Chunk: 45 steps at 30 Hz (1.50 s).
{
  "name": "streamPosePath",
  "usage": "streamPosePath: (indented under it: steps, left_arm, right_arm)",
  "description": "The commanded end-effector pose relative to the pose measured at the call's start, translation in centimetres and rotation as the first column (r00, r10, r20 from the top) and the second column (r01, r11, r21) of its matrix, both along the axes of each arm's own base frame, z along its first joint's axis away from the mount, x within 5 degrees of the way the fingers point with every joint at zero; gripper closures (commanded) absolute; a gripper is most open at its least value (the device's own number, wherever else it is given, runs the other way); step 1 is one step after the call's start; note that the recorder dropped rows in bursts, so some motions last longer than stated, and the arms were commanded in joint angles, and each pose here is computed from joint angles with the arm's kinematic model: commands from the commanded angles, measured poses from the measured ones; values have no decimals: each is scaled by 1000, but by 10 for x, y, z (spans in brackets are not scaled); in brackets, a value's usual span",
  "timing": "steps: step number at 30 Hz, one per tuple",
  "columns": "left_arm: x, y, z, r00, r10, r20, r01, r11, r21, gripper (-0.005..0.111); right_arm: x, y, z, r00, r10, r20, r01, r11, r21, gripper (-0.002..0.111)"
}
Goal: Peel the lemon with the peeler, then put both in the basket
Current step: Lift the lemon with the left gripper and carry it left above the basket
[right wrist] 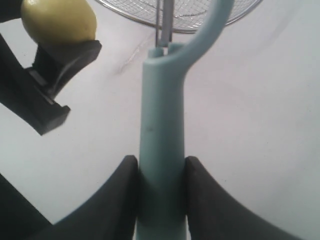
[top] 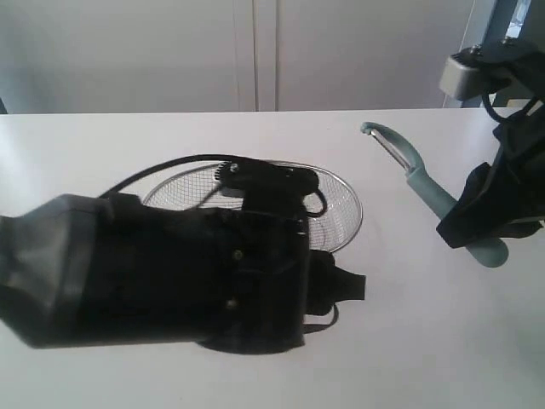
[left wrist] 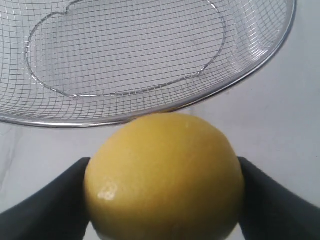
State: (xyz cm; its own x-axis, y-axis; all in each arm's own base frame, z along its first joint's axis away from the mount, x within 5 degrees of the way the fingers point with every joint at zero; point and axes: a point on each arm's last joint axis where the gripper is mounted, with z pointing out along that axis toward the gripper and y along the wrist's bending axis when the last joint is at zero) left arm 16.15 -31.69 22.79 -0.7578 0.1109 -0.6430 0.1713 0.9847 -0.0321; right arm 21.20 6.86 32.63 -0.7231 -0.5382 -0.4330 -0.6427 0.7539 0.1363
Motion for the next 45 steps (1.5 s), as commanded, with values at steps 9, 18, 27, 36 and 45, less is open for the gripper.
streamPosePath:
  steps: [9, 18, 27, 36, 45]
  left_arm:
    - [10, 69, 9, 976, -203, 79, 211, 970, -117, 107]
    - [7, 87, 10, 845, -493, 208, 529, 830, -179, 107]
    - [5, 84, 10, 816, -532, 228, 573, 798, -186, 107]
    - [4, 82, 11, 807, -542, 236, 586, 785, -201, 107]
    - [4, 83, 11, 802, -548, 239, 592, 784, -187, 107]
  right_arm:
    - [0, -2, 1, 1000, -21, 7, 20, 1000, 10, 108]
    - [0, -2, 1, 1000, -21, 7, 20, 1000, 10, 108]
    - [0, -2, 1, 1000, -20, 7, 20, 1000, 10, 108]
    - [0, -2, 1, 1000, -20, 7, 20, 1000, 10, 108]
    - [0, -2, 1, 1000, -20, 7, 20, 1000, 10, 108]
